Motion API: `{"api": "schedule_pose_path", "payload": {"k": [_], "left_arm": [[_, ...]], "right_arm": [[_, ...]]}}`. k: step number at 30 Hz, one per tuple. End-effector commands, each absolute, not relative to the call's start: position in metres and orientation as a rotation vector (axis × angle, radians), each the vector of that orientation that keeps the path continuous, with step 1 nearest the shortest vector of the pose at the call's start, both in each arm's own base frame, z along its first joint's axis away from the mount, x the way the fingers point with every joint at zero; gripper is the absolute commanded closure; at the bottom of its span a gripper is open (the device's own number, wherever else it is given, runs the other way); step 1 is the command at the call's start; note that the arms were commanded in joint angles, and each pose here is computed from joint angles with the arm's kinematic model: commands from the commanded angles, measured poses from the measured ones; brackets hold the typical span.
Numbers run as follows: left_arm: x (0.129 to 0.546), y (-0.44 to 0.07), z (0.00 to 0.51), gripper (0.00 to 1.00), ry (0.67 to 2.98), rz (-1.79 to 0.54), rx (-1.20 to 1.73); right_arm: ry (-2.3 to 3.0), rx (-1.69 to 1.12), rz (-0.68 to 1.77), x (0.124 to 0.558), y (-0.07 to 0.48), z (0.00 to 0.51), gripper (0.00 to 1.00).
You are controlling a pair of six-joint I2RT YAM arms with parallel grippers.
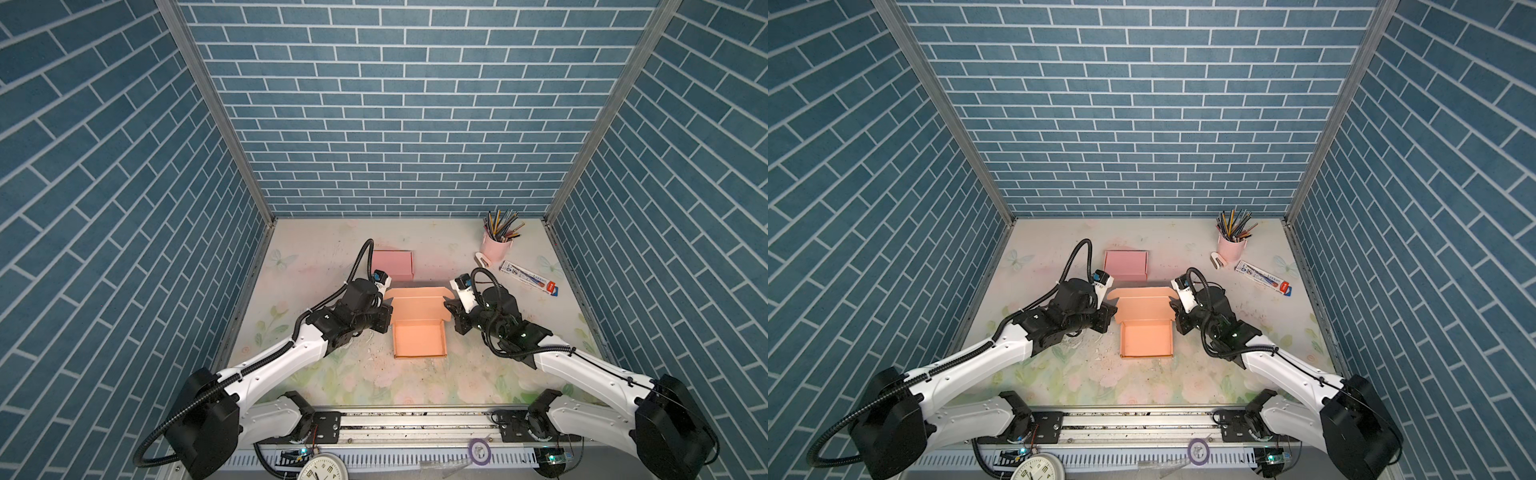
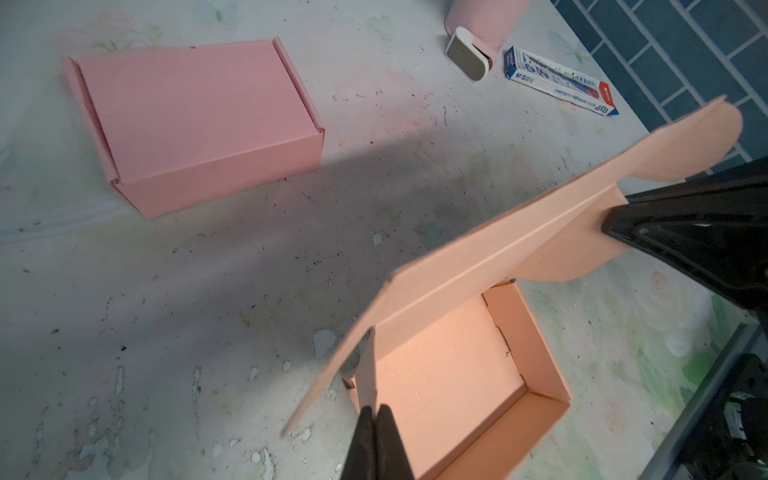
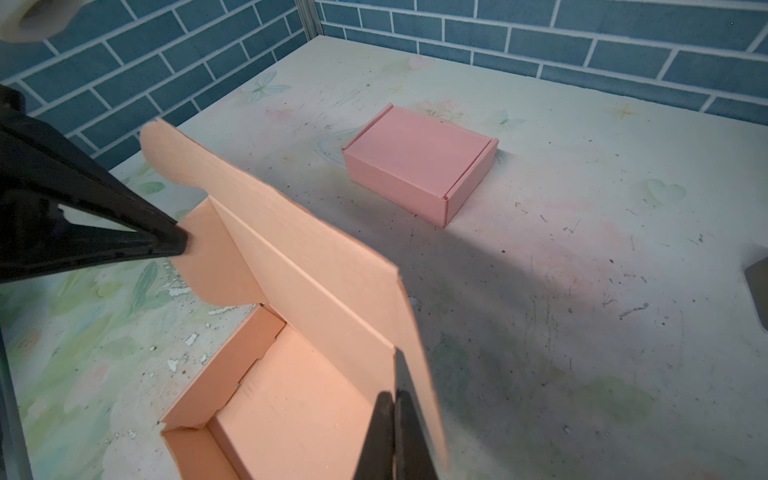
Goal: Fold the paper box
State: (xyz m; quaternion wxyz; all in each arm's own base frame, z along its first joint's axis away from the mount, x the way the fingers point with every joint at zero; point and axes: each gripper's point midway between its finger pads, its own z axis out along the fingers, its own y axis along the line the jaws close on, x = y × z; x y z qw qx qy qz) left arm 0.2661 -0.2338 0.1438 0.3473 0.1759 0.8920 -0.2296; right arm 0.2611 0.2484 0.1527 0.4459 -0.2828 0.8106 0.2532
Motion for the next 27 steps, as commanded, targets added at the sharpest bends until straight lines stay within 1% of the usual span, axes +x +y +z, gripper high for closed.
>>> {"api": "schedule_pose_path", "payload": {"k": [1,6,13,27], "left_arm": [[0.288,-0.239,0.167,0.95,2.217,-0.564,0.402],[0.300,-0.241,0.173,0.95,2.165,-0.545,0.376],[0.306,-0.239,0.167,0.95,2.125,-0.492,0.367],[0.300,-0.233,0.144,0.95,2.115,-0.425,0.352]], "right_arm": [[2.058,-0.603,0.611,0.277,0.249,0.155,0.96],[2.088,-0.575,0.586,0.290,0.254,0.151,0.92],[2.108,-0.555,0.597,0.301,0.264,0.151,0.89],[2.131,-0.542,0.692,0.297,0.275,0.146,0.86]]}}
